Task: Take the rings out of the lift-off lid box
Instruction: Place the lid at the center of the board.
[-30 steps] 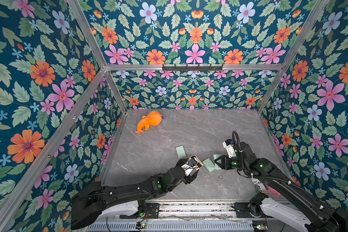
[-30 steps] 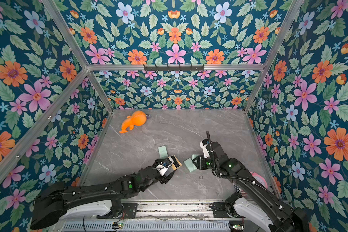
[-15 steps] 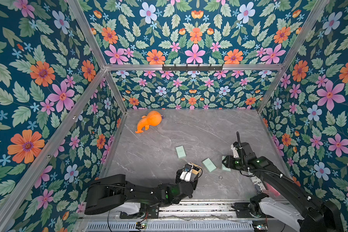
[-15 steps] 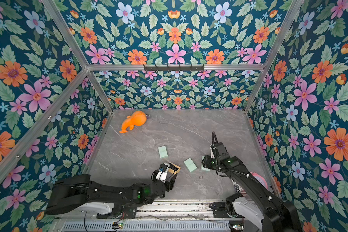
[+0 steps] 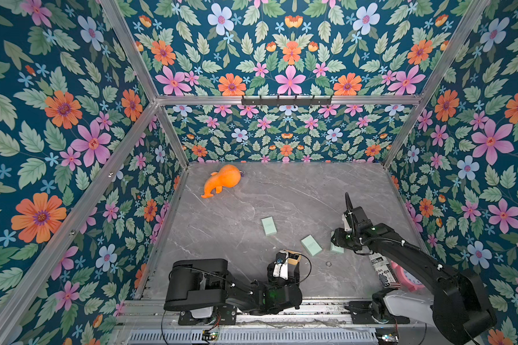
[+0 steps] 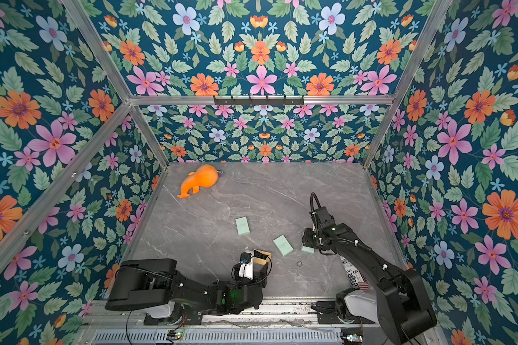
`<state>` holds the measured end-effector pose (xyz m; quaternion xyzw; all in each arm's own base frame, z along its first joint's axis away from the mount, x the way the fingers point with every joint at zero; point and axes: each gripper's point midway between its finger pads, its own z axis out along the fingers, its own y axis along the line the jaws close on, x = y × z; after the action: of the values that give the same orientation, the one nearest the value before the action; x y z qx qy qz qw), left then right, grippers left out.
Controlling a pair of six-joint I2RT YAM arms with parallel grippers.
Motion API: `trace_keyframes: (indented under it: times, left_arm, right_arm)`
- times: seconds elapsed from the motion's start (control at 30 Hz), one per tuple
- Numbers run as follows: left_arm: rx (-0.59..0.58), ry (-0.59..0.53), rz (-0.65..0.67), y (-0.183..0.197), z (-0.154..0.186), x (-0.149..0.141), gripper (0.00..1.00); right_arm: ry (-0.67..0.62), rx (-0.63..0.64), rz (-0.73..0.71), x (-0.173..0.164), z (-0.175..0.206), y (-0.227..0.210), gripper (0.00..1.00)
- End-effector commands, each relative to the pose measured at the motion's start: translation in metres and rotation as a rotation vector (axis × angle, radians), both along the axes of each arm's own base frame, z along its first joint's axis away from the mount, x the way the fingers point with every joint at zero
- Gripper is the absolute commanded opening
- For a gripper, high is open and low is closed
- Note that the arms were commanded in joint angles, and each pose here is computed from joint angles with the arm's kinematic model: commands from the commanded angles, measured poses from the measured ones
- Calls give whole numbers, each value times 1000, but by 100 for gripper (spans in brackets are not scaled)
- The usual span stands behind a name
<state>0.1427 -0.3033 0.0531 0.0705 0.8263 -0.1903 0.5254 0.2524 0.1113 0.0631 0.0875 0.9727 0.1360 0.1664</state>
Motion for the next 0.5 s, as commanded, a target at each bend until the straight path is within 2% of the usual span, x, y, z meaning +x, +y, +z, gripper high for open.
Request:
trace_keyframes:
  times: [0.0, 0.3, 0.47]
  left_arm:
    - [-57, 18, 62, 4, -6, 0, 63]
    - [-68, 55, 89, -1, -22, -12, 68]
    - [-97, 96, 114, 4, -37, -14, 71]
  right_arm:
    - [6, -30, -3, 5, -6, -4, 41]
    - [84, -90, -1, 13, -28, -7, 42]
    - [113, -105, 7, 14, -36, -7, 46]
